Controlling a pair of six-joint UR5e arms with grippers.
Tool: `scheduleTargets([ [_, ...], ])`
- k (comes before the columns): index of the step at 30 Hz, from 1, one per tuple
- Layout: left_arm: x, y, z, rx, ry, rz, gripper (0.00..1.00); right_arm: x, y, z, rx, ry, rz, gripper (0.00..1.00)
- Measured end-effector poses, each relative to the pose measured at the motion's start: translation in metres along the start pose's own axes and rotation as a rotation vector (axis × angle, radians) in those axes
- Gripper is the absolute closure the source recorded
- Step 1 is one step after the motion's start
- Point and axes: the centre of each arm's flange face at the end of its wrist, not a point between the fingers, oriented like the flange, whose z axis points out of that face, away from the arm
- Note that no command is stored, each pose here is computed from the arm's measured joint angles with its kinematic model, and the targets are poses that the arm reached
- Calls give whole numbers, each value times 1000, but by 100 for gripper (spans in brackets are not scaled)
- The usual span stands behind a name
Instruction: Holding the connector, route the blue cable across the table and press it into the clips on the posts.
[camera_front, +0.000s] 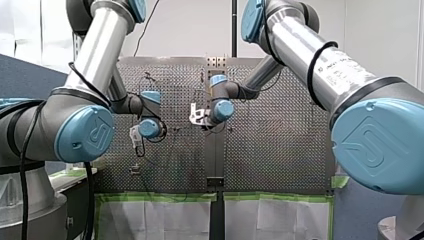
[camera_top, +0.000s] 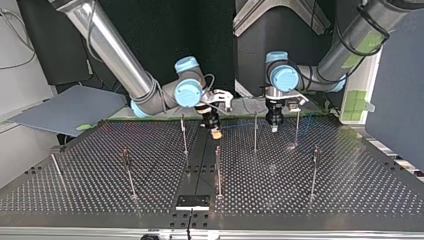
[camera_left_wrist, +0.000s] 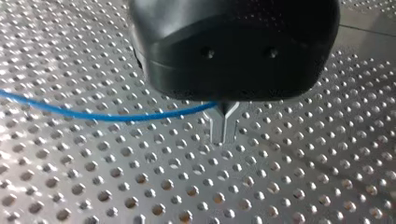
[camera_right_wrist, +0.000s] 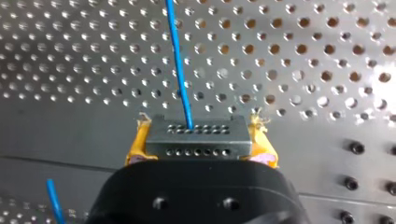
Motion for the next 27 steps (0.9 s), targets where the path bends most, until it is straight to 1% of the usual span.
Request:
scheduleTargets([
  [3, -1, 2, 11, -3, -4, -2, 100, 3, 6, 2, -6, 5, 2, 100],
  [8, -14, 1, 27, -4, -27, -5, 100, 5, 17, 4, -20, 8, 6, 100],
  [13, -25, -1, 38, -4, -40, -7, 100, 6, 27, 6, -33, 10, 8, 100],
  [14, -26, -1, 39, -5, -41, -8, 96, 6, 28, 6, -34, 10, 8, 100],
  [15, -27, -1, 39, -5, -40, -8, 96, 6, 30, 6, -36, 10, 7, 100],
  [16, -27, -1, 39, -6, -39, -8, 91, 7, 31, 6, -37, 10, 7, 100],
  [18, -27, -1, 39, -6, -34, -9, 91, 7, 32, 7, -39, 11, 6, 100],
  [19, -26, -1, 39, -7, -31, -9, 63, 7, 32, 7, -39, 11, 5, 100],
  [20, -26, -1, 38, -9, -26, -8, 54, 7, 32, 7, -40, 11, 5, 100],
  [21, -25, -1, 38, -10, -21, -7, 54, 7, 32, 7, -40, 11, 5, 100],
  [22, -25, -1, 37, -12, -15, -7, 32, 7, 32, 7, -40, 11, 5, 100],
  [23, -24, -1, 36, -12, -8, -5, 18, 7, 33, 7, -40, 10, 4, 100],
  [24, -24, -1, 36, -13, -1, -3, 18, 7, 33, 7, -40, 10, 4, 100],
  [25, -23, -1, 35, -13, 7, 0, 1, 7, 33, 7, -39, 10, 4, 100],
  [27, -21, -1, 33, -15, 24, 6, 1, 7, 32, 7, -39, 9, 4, 100],
])
